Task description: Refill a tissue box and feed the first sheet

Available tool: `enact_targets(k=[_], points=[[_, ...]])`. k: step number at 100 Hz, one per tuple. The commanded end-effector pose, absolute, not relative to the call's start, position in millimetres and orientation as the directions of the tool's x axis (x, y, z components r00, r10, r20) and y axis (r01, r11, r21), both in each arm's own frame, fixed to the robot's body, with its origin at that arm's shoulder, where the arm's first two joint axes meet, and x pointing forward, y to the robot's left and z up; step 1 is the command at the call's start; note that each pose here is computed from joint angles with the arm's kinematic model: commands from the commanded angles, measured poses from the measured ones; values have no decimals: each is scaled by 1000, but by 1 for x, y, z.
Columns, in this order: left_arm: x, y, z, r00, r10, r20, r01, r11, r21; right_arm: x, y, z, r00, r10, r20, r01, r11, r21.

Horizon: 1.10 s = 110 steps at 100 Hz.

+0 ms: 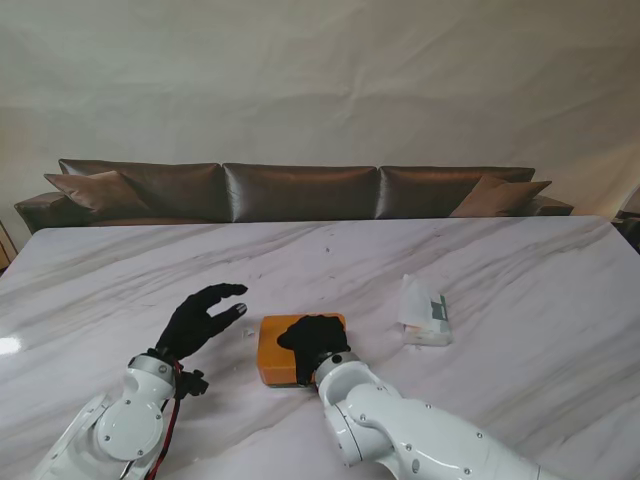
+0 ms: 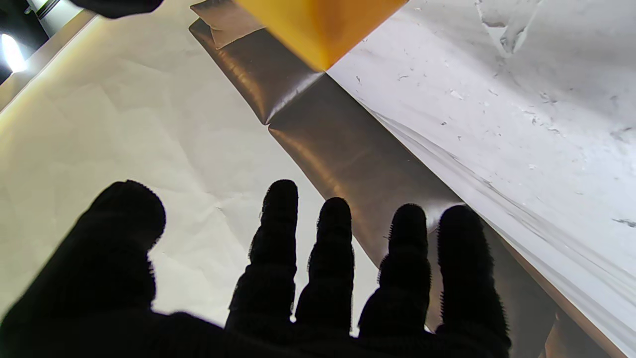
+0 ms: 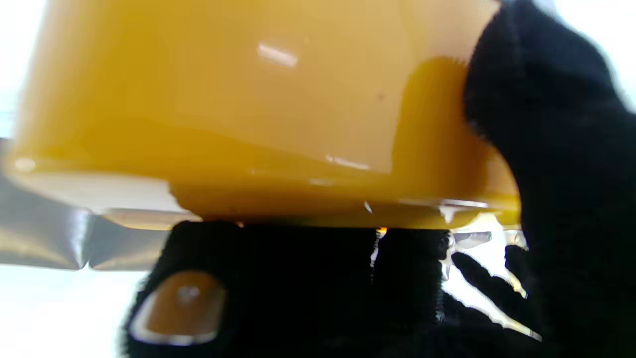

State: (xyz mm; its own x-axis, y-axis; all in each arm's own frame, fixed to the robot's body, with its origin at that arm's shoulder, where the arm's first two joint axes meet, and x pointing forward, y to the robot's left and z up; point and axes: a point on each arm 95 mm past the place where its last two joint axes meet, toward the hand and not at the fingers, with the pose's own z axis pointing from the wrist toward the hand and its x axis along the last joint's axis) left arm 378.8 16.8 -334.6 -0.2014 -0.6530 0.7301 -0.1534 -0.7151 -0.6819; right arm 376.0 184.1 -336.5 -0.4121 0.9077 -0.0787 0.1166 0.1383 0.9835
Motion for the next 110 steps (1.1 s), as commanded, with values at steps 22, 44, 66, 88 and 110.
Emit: enact_targets(k=[22, 44, 66, 88, 110], points=[[383, 8, -331, -239, -669, 704, -182, -682, -709, 380, 167, -287, -319, 948, 2, 73, 23, 997], [395, -8, -328, -275, -677, 683, -249, -636, -730, 385, 140, -269, -200, 974, 108, 62, -98, 993], [407, -33, -331, -301, -679, 670, -288, -605, -742, 393, 120, -267, -89, 929, 359, 80, -353, 932], [418, -56, -332, -316, -673, 668, -308, -594, -744, 398, 111, -272, -7, 810, 586, 107, -582, 806], [424, -74, -335, -328, -646, 689, -363, -587, -723, 407, 107, -279, 24, 756, 655, 72, -654, 753]])
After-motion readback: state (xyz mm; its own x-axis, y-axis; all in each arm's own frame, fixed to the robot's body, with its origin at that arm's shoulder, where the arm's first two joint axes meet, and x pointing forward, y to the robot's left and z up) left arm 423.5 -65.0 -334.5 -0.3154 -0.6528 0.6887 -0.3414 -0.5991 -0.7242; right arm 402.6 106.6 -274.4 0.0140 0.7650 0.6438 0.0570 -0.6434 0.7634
